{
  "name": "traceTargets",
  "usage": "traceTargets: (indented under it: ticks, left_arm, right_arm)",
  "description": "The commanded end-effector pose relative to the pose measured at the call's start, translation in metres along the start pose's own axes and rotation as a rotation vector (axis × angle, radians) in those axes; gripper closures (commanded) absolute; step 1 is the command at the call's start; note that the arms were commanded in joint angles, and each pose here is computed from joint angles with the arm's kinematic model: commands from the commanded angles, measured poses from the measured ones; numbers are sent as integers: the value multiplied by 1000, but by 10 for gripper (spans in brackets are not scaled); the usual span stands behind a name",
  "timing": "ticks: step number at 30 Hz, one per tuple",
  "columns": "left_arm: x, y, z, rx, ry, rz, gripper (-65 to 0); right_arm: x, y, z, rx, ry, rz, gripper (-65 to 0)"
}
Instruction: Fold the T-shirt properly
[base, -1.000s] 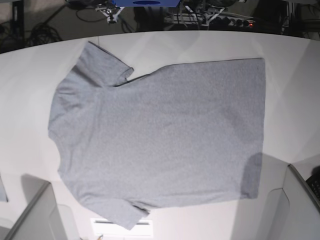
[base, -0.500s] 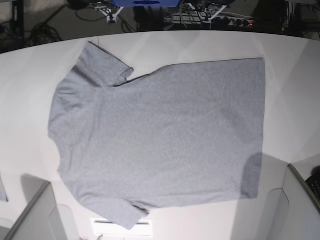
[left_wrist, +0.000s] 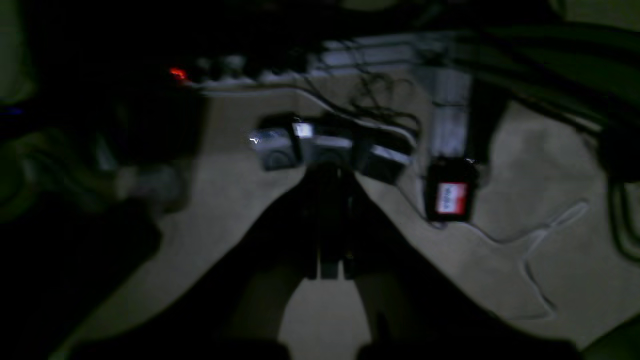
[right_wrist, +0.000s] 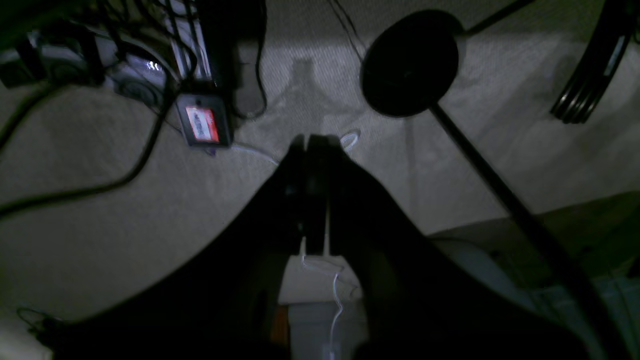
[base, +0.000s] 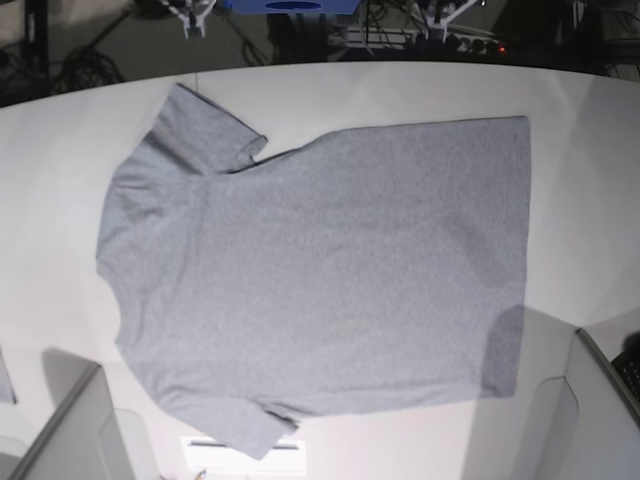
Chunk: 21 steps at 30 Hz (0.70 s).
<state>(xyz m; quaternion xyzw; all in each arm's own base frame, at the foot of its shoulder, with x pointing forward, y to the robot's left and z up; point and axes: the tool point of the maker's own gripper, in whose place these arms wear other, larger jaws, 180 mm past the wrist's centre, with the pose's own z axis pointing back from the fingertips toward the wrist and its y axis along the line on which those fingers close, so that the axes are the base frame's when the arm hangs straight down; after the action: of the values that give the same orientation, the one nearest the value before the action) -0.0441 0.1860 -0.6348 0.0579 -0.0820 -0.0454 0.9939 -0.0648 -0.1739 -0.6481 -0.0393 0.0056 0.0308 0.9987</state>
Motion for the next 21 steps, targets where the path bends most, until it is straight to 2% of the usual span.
traceTargets:
  ticks: [1,5,12,16,21]
  left_arm:
    - [-4,0,6,-1,-18,-8,0]
    - [-13,10,31,5,-70,-26,0]
    - [-1,19,88,-3,-205,-73,0]
    - [13,16,117,-15,-276,-80,0]
    - [42,14,158,-36,-384,-109,0]
  right_arm:
    - [-7,-8,3,-14,-6,-31,0]
    - [-20,-32,16,-70,-40,-138,0]
    - [-34,-69,58,-160,-140,-179,0]
    - [-39,-92,86,-231,-152,-261,0]
    - [-13,-126,136,-330,-268,-303,0]
